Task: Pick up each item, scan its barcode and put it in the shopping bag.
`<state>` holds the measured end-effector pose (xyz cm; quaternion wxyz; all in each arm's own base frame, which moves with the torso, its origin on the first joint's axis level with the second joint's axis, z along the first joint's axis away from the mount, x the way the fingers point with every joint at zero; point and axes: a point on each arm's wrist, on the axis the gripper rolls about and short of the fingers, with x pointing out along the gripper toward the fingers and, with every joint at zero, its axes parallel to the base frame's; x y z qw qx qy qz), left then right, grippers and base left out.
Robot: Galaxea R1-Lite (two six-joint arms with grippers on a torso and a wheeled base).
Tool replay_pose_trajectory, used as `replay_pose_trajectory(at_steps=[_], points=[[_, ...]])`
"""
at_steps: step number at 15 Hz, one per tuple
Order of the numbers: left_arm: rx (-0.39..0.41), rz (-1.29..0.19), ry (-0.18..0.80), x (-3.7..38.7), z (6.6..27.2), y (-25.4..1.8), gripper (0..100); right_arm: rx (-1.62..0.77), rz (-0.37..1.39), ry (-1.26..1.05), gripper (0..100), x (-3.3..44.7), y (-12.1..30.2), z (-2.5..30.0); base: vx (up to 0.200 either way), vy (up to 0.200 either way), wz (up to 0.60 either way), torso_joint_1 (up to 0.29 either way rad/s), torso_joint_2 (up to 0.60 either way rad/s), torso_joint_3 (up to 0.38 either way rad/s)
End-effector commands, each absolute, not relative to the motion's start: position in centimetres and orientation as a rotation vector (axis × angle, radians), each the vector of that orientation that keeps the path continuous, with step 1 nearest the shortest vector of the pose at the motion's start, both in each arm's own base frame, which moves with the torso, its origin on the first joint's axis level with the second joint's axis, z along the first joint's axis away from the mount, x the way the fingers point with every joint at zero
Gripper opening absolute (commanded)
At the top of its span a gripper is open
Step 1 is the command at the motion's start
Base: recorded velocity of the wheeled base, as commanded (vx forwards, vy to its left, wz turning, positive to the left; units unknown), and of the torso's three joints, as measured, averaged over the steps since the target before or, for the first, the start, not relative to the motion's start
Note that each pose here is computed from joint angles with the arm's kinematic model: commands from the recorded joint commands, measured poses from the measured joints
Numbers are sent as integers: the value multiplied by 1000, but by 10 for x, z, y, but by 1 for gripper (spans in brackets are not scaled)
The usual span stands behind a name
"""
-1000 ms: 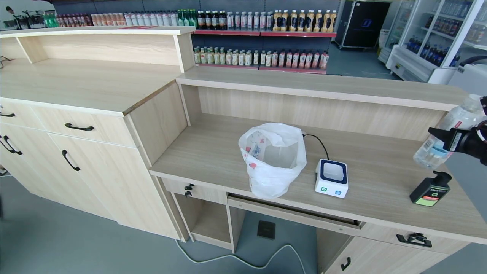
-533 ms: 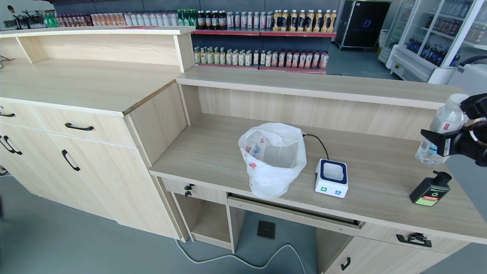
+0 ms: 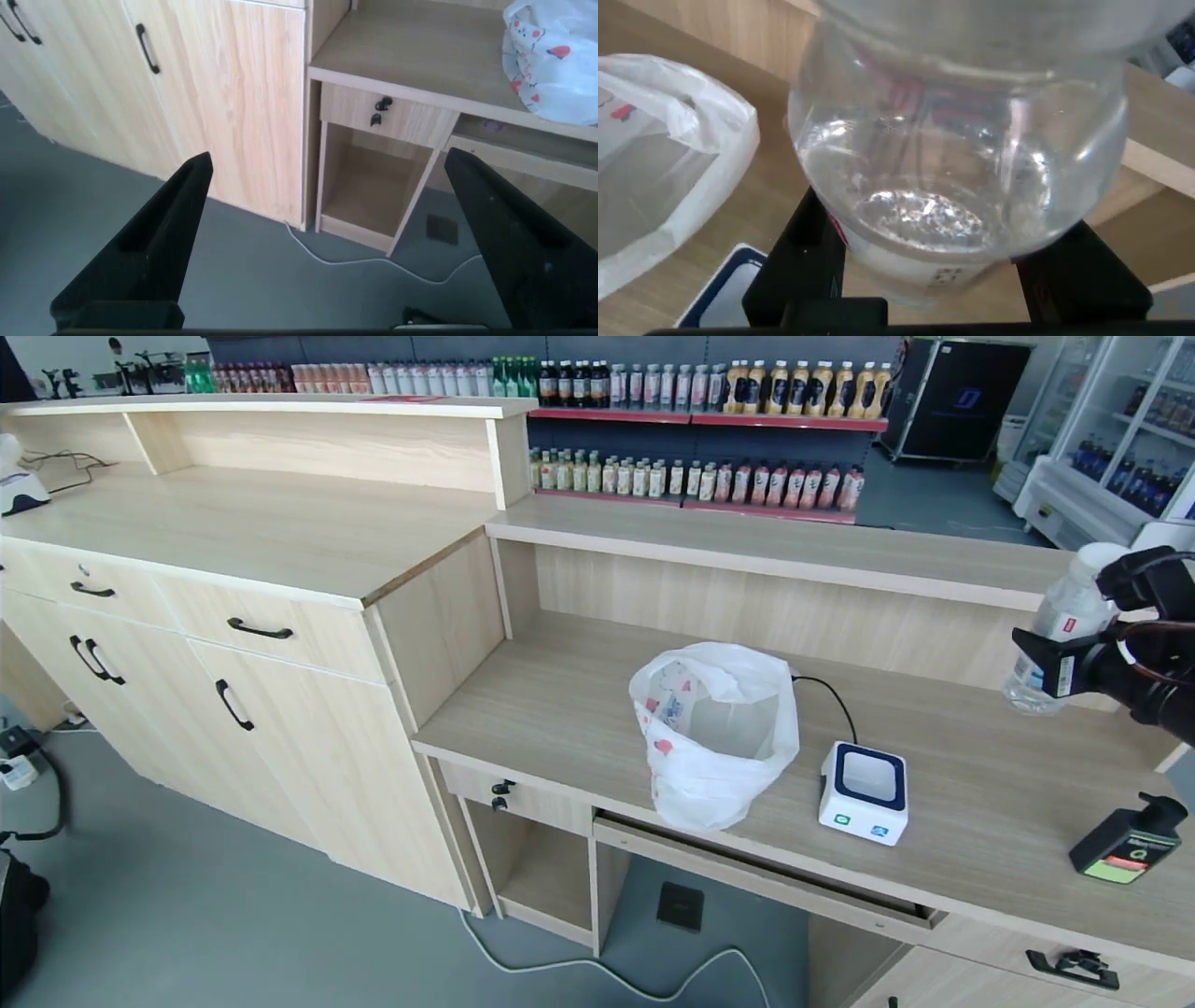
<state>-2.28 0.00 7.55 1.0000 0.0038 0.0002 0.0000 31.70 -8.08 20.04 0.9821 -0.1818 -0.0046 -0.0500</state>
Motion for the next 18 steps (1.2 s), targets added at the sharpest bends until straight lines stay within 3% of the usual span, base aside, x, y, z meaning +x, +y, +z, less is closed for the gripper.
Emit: replay_pose_trajectory(at_steps=[1,4,10,18], points=[[8,0,0,-23,75,0,100,-355,-89,-18,0,332,-69,195,0,0,600,12,12,-7],[8,0,0,-23,75,0,100,-305,-90,-42,0,362,-47,181,0,0,600,4,4,2],[8,0,0,-23,75,0,100,-44,-44,29,0,420,-39,123,0,0,0,0,0,0],[8,0,0,-23,75,0,100,-31,11,93,0,454,-26,72,0,0,0,0,0,0]])
